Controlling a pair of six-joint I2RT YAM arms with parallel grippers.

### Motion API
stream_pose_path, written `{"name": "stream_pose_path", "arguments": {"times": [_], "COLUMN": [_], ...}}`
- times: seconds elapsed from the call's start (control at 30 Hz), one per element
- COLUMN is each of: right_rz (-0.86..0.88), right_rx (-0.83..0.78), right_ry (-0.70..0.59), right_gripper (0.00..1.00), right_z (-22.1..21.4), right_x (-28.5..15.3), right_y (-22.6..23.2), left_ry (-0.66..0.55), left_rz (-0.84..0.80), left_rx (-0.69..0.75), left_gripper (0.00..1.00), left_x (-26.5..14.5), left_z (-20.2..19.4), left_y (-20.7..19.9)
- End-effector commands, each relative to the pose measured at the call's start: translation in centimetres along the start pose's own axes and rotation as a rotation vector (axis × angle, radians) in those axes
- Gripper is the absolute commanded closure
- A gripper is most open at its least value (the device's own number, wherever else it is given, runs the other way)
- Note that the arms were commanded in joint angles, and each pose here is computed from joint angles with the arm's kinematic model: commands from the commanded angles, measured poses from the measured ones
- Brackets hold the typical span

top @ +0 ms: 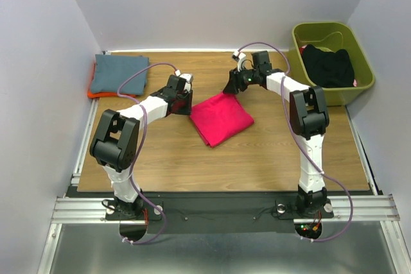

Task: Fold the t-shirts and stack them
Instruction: Fold the tshirt

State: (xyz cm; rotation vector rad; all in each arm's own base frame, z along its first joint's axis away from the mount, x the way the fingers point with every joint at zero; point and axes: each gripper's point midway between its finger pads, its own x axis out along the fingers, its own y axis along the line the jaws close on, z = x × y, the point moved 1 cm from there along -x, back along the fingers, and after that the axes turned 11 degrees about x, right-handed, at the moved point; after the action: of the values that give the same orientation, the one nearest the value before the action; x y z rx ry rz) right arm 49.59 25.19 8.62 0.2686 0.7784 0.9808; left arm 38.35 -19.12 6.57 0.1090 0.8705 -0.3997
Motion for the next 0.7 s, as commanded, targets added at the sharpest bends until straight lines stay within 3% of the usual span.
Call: {"name": "stream_pose_path", "arguments": {"times": [0.0,0.1,0.2,0.3,0.4,0.47,0.67], "right_rz": [0.054,0.066,0.07,0.066,0.041,0.022,-0.041], "right_rx": [-0.062,-0.057,-0.054,-0.063,-0.081,-0.091,-0.128], "right_ry": [-0.024,-0.016,-0.013,-0.021,-0.038,-0.048,-0.088], "right_gripper": [0.47,0.5,0.62,0.82,0.93,0.96,0.99], "right_z": [1.6,1.3,1.2,1.7,2.5,2.9,4.6], "right_x": [0.2,0.2,0.1,-0.4,-1.1,-1.6,-3.6], "right_y": [0.8,0.9,1.1,1.7,2.0,2.1,3.0], "left_ry": [-0.055,-0.058,-0.06,-0.072,-0.094,-0.117,-0.172], "left_rz": [-0.01,-0.018,-0.03,-0.033,-0.036,-0.041,-0.067], "left_rx": [0.028,0.031,0.038,0.051,0.064,0.071,0.104], "left_gripper": [0.64,0.66,0.75,0.83,0.94,1.0,1.0], "left_x": [-0.5,-0.5,-0.5,-0.9,-1.6,-2.3,-3.9], "left_z": [2.3,2.4,2.5,2.9,3.5,4.2,5.6], "left_y": [-0.3,-0.4,-0.7,-0.7,-0.8,-1.0,-2.1]}}
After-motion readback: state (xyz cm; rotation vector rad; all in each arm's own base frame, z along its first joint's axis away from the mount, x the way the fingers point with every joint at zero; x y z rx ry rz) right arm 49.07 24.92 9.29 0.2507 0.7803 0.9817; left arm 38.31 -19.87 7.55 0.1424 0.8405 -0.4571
